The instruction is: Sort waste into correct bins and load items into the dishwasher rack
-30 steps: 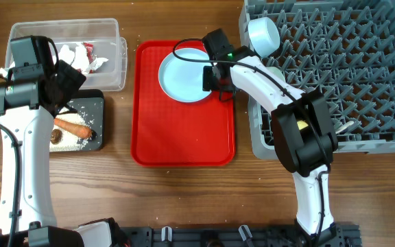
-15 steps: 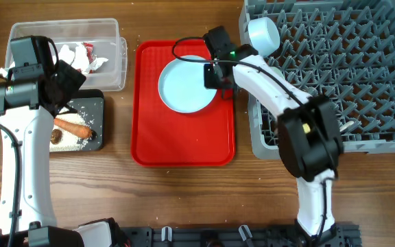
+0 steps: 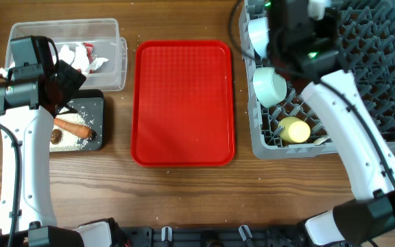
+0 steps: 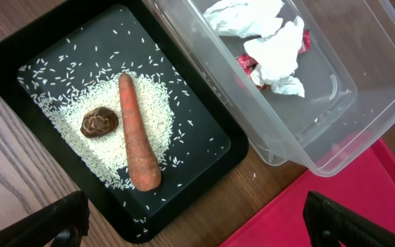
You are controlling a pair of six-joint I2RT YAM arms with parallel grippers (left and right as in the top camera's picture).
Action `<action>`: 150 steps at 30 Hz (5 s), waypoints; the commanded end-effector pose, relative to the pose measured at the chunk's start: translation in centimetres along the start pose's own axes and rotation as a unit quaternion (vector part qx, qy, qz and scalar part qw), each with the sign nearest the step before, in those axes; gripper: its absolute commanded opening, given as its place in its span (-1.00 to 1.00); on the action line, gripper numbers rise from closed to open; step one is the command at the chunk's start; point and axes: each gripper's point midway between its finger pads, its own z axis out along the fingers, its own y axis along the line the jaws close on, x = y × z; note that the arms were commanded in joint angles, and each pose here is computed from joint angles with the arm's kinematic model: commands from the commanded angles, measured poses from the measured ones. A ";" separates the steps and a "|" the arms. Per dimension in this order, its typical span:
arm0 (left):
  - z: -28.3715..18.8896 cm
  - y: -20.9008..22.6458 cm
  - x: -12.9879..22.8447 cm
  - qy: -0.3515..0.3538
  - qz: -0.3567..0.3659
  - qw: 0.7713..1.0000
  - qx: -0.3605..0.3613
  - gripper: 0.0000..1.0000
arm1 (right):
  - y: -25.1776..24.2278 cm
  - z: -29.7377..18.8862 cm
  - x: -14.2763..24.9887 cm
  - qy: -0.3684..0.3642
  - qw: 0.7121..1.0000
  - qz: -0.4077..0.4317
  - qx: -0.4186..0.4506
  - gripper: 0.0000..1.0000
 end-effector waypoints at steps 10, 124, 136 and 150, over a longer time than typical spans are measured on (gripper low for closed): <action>0.0 0.1 -0.3 -0.004 -0.010 1.000 -0.004 1.00 | 2.6 10.4 5.1 0.075 0.985 -0.153 -0.001 -0.91; 0.0 0.1 -0.3 -0.004 -0.010 1.000 -0.004 1.00 | 2.5 14.6 7.8 0.096 0.992 -0.066 -0.056 0.99; 0.0 0.1 -0.3 -0.004 -0.010 1.000 -0.004 1.00 | 5.2 -16.2 4.5 0.008 0.870 -0.133 -0.474 0.99; 0.0 0.1 -0.3 -0.004 -0.010 1.000 -0.004 1.00 | 8.4 -23.1 3.9 -0.011 0.770 -0.111 -0.628 0.99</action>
